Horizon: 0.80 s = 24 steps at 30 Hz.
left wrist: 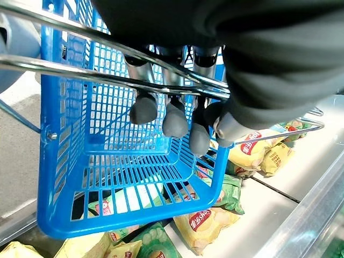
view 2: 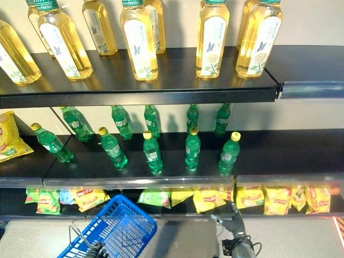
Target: Pick up the snacks into the basket
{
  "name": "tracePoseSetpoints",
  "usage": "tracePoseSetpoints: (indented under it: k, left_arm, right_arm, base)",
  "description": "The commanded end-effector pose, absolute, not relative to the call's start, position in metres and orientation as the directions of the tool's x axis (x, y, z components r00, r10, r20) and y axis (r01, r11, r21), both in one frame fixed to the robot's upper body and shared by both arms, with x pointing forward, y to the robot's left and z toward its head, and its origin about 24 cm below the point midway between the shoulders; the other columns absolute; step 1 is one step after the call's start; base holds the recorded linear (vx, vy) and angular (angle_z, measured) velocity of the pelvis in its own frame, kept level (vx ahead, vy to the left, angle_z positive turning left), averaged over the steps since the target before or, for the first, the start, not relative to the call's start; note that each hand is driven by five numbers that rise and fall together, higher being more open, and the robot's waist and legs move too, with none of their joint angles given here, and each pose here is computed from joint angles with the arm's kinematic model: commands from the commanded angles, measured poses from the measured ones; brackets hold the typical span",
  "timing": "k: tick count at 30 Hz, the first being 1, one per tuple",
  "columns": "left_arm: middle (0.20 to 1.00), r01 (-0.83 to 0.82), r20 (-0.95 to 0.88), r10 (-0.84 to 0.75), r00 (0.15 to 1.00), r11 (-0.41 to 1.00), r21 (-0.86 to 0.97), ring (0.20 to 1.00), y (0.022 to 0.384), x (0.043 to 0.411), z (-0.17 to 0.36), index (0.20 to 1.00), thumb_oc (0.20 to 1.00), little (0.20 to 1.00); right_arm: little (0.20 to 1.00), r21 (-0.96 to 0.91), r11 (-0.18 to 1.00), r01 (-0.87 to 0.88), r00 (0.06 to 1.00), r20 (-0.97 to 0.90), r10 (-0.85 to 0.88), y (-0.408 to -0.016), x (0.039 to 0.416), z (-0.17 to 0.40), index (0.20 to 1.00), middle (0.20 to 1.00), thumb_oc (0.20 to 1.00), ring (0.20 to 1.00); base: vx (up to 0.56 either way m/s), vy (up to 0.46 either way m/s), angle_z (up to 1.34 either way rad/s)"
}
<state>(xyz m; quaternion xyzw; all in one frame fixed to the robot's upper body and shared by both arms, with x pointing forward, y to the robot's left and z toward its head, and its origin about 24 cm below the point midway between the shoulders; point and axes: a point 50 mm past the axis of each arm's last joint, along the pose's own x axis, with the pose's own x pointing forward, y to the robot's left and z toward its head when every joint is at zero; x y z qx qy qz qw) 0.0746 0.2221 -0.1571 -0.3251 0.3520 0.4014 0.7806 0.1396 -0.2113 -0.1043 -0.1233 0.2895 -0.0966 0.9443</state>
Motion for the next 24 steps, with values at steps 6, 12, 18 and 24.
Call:
tracePoseSetpoints:
  k: [6, 12, 18, 24]
  left_arm:
    - [0.2, -0.813, -0.676, 0.499, 0.542, 0.514, -0.273, 0.2, 0.243, 0.116, -0.138, 0.2, 0.2, 0.2]
    - [0.2, -0.829, -0.673, 0.521, 0.526, 0.491, -0.268, 0.2, 0.248, 0.115, -0.137, 0.2, 0.2, 0.2]
    - [0.2, -0.83, -0.666, 0.529, 0.526, 0.491, -0.265, 0.2, 0.253, 0.114, -0.136, 0.2, 0.2, 0.2]
    - [0.2, -0.838, -0.664, 0.538, 0.518, 0.475, -0.269, 0.2, 0.255, 0.113, -0.136, 0.2, 0.2, 0.2]
  right_arm:
    - [1.0, -0.259, 0.959, 0.111, 0.912, -0.357, -0.202, -0.199, 0.172, -0.079, 1.0, 1.0, 1.0, 1.0]
    - [1.0, -0.25, 0.962, 0.113, 0.922, -0.334, -0.195, -0.201, 0.172, -0.074, 1.0, 1.0, 1.0, 1.0]
    - [1.0, -0.253, 0.962, 0.098, 0.93, -0.322, -0.18, -0.205, 0.169, -0.07, 1.0, 1.0, 1.0, 1.0]
    - [1.0, -0.263, 0.957, 0.122, 0.923, -0.324, -0.207, -0.214, 0.16, -0.07, 1.0, 1.0, 1.0, 1.0]
  base:
    - [0.0, 0.0, 0.0]
    - [0.0, 0.0, 0.0]
    - [0.0, 0.0, 0.0]
    - [0.0, 0.0, 0.0]
